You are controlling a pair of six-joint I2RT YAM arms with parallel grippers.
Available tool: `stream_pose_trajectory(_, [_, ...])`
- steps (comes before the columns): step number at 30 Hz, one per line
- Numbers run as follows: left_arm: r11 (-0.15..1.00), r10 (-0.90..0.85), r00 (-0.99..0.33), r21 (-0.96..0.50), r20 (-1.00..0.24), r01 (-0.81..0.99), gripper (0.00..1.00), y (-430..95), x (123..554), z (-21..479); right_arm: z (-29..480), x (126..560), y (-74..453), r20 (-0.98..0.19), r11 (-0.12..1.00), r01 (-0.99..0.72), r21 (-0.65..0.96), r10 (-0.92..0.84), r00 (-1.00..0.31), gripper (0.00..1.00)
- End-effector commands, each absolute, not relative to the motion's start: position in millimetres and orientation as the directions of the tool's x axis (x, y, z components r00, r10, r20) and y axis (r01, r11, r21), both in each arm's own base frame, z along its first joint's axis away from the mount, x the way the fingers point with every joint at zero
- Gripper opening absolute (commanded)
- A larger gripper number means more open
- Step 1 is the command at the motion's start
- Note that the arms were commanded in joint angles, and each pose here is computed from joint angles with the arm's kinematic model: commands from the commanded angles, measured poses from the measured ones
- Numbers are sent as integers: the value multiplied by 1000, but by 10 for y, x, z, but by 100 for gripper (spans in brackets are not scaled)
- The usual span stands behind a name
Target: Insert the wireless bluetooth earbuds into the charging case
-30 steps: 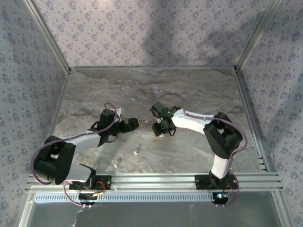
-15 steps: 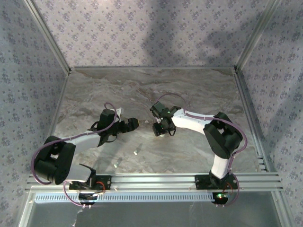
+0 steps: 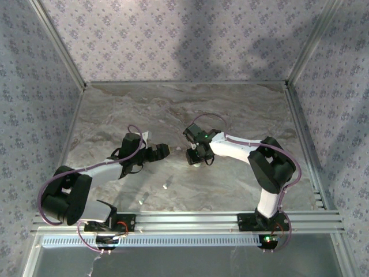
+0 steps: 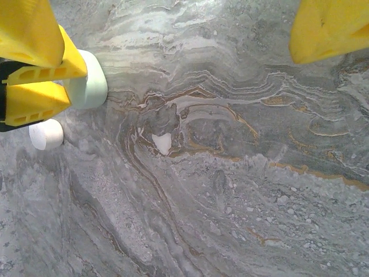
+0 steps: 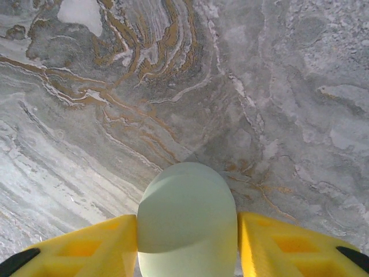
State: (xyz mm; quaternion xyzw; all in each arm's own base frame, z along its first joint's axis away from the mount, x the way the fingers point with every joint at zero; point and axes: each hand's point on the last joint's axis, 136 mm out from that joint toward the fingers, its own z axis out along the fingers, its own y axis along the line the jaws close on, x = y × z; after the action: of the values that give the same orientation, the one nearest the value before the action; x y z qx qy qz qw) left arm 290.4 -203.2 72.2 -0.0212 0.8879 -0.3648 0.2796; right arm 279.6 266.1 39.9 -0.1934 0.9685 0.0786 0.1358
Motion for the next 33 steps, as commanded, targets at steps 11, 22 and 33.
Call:
stream_pose_trajectory(11, [727, -224, -822, -651, -524, 216, 100, -2115, 2991, 857, 413, 2746, 2596, -287, 921, -370, 125, -324, -902, 57])
stream_pose_trajectory(22, [728, -219, -824, -650, -523, 219, 100, -2127, 2984, 850, 453, 2735, 2596, -295, 919, -369, 136, -318, -901, 48])
stream_pose_trajectory(33, [700, -198, -835, -670, -514, 247, 96, -2235, 2958, 867, 476, 2739, 2602, -304, 913, -339, 225, -265, -915, 46])
